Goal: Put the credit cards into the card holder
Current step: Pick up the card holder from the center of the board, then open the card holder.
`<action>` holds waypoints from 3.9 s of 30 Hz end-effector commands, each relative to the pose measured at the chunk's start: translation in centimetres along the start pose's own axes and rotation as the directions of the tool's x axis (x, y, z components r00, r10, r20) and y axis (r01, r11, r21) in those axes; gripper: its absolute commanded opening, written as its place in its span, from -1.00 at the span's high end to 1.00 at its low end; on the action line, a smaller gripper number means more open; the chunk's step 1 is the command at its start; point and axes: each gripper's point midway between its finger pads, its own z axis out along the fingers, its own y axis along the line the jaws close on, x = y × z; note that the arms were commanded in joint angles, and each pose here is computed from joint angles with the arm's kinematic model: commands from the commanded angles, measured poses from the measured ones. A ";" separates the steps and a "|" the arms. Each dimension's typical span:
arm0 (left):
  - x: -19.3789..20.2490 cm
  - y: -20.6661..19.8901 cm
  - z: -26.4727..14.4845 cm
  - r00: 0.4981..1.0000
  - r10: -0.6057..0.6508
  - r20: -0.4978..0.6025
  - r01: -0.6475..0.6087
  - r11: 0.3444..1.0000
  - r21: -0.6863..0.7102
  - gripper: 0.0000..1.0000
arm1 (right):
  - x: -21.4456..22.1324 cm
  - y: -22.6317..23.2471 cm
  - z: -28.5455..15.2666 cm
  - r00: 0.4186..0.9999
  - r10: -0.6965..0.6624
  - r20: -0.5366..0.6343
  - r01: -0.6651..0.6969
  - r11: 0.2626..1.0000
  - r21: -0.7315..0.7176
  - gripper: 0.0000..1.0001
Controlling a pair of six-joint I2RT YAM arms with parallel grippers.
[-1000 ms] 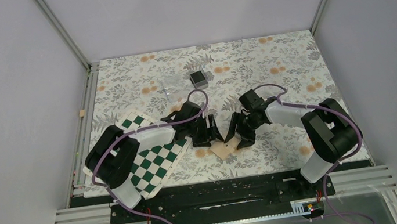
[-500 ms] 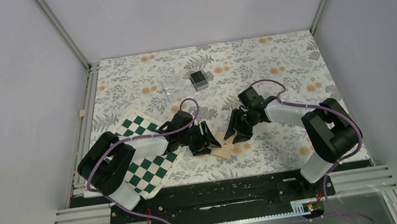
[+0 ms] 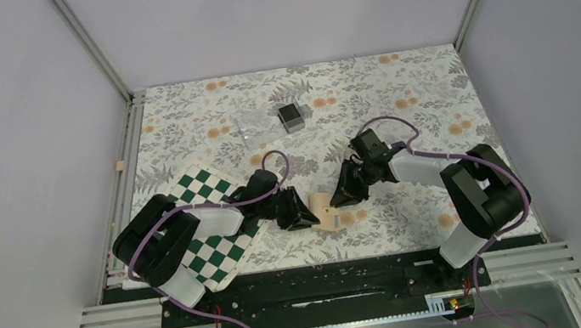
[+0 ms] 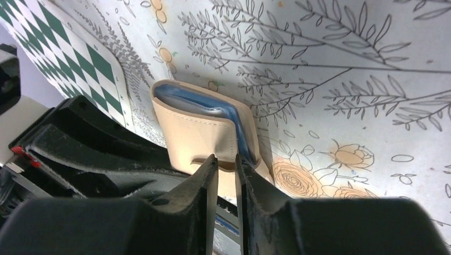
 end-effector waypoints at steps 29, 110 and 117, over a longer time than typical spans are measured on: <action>-1.5 -10.8 -7.0 0.892 0.376 0.250 -0.425 0.885 0.188 1.00 | 1.4 8.2 -9.3 0.971 -0.177 0.159 0.232 0.856 -0.462 -0.57; -2.5 -13.0 -11.8 0.835 0.360 0.416 -0.470 0.860 0.198 0.81 | 1.9 8.6 -16.6 0.815 -0.392 0.428 0.524 0.814 -0.252 -0.60; -2.7 -10.9 -11.7 0.819 0.403 0.409 -0.422 0.905 -0.048 0.90 | 2.3 8.6 -15.9 0.801 -0.464 0.379 0.530 0.844 -0.087 -0.61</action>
